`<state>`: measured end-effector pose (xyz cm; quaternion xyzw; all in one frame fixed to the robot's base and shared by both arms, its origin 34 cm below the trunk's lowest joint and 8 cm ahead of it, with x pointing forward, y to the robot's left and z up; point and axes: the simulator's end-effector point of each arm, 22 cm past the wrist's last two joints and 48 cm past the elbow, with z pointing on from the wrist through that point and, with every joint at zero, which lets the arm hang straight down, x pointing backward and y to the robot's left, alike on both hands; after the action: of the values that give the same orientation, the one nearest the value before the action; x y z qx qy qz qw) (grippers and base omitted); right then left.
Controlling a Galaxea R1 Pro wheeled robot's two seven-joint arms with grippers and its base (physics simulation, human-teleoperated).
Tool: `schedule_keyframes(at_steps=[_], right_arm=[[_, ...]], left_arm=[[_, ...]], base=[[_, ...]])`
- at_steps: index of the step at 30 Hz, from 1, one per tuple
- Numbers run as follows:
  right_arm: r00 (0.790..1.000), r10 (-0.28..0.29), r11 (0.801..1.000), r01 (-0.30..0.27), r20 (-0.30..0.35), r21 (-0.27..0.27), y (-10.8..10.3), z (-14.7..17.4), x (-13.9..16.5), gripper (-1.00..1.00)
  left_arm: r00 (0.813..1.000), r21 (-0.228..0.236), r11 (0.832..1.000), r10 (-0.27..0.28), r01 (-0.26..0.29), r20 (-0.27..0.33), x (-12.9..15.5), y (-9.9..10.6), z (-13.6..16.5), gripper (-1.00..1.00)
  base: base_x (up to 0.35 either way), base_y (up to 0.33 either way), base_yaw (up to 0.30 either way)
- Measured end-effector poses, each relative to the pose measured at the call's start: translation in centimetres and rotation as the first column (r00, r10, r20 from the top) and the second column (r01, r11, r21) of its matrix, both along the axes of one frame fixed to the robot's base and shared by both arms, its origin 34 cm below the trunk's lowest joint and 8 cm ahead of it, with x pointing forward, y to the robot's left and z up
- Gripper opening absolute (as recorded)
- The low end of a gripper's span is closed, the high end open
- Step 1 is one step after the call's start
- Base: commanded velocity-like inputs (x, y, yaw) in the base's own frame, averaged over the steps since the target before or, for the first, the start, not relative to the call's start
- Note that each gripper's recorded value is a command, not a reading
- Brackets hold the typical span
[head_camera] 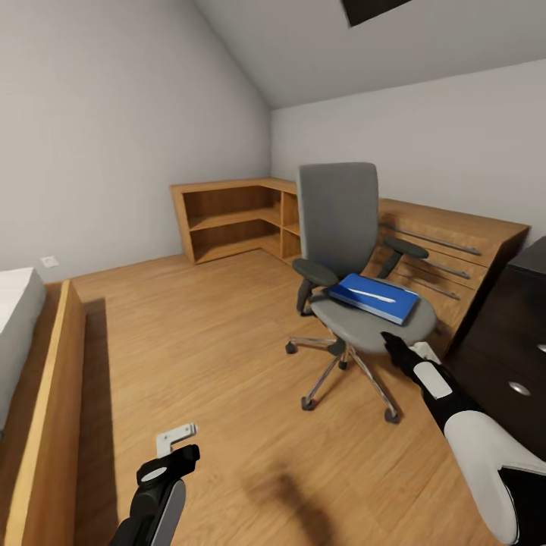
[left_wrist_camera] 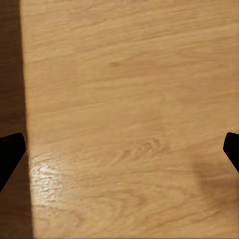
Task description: In the bedroom, organize the workspace by keeping the computer under the desk, ensuring the monitor is on the desk, placing the keyboard on the desk next to the monitor, placing the mouse on the desk next to the keyboard, moving the folder from the swivel chair onto the desk next to the mouse, stacking the notebook on top of the folder with the pen on top of the notebook, and positioning the swivel chair next to the desk.
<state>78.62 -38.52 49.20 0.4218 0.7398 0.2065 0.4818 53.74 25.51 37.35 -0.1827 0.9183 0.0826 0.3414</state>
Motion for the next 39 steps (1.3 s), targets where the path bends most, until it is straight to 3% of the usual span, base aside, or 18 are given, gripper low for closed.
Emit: schedule_keyframes(at_steps=[30,39], right_arm=[[1.0,-0.002,1.0,0.002,-0.003,-0.006,-0.14,-0.11,-0.1,1.0],[1.0,-0.003,1.0,0.003,0.0,-0.003,-0.08,-0.13,-0.02,1.0]], left_arm=[[1.0,-0.001,1.0,-0.002,0.002,0.002,0.05,-0.13,0.05,1.0],[1.0,-0.001,1.0,-0.001,0.001,-0.001,0.01,-0.12,-0.05,1.0]], base=[[0.314,0.0,0.007],[-0.06,0.0,0.0]])
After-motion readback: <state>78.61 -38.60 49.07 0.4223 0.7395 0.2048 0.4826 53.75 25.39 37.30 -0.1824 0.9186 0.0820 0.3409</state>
